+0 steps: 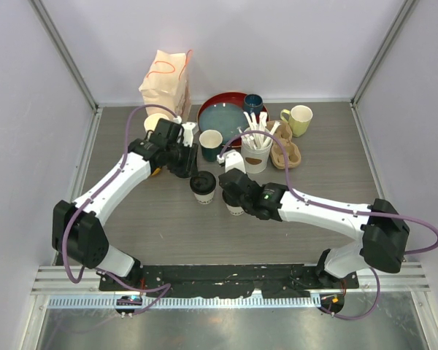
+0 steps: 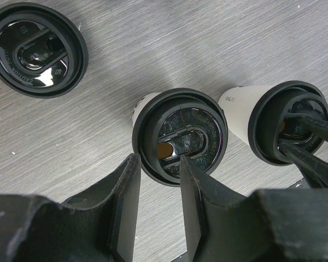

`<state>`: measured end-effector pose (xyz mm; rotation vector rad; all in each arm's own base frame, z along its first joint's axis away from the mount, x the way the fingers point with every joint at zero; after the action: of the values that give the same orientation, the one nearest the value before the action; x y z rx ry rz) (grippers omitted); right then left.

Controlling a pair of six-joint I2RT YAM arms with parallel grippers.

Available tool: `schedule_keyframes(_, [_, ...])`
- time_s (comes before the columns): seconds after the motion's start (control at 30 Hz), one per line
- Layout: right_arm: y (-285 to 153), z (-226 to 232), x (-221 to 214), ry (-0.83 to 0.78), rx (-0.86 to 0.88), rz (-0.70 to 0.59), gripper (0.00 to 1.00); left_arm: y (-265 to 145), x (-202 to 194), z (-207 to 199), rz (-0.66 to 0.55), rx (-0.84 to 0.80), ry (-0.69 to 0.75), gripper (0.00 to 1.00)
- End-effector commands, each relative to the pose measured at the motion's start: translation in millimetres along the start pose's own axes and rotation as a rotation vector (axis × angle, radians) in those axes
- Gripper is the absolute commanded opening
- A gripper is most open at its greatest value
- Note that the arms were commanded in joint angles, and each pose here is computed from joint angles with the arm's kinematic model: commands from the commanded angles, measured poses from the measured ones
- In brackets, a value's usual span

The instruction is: Pack the takeout coffee

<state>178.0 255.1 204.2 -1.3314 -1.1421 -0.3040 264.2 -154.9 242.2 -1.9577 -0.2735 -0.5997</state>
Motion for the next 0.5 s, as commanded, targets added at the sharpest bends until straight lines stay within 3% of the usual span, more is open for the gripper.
schedule_keyframes(0.0, [0,8,17,0.034,0.034,-0.053,0.39,5,-1,-1,-0.009,-0.030,0.010,0.38])
schedule_keyframes(0.3, [-2,-1,12,0.019,-0.007,-0.058,0.36,9,-2,-1,0.007,-0.035,0.012,0.34])
schedule_keyframes(0.47, [-8,-10,10,-0.006,0.036,-0.085,0.41,8,1,-3,0.005,-0.057,0.018,0.34])
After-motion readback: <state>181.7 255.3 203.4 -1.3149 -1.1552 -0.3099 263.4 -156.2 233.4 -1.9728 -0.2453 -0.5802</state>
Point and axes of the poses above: each gripper's point midway between its finger pads, its own y axis out along the fingers, its own z axis along the line the jaws close on, x = y × z, the point moved 10 cm from there along -y, back along the fingers, and after that the axes turned 8 degrees about -y, right-handed, at the moved point
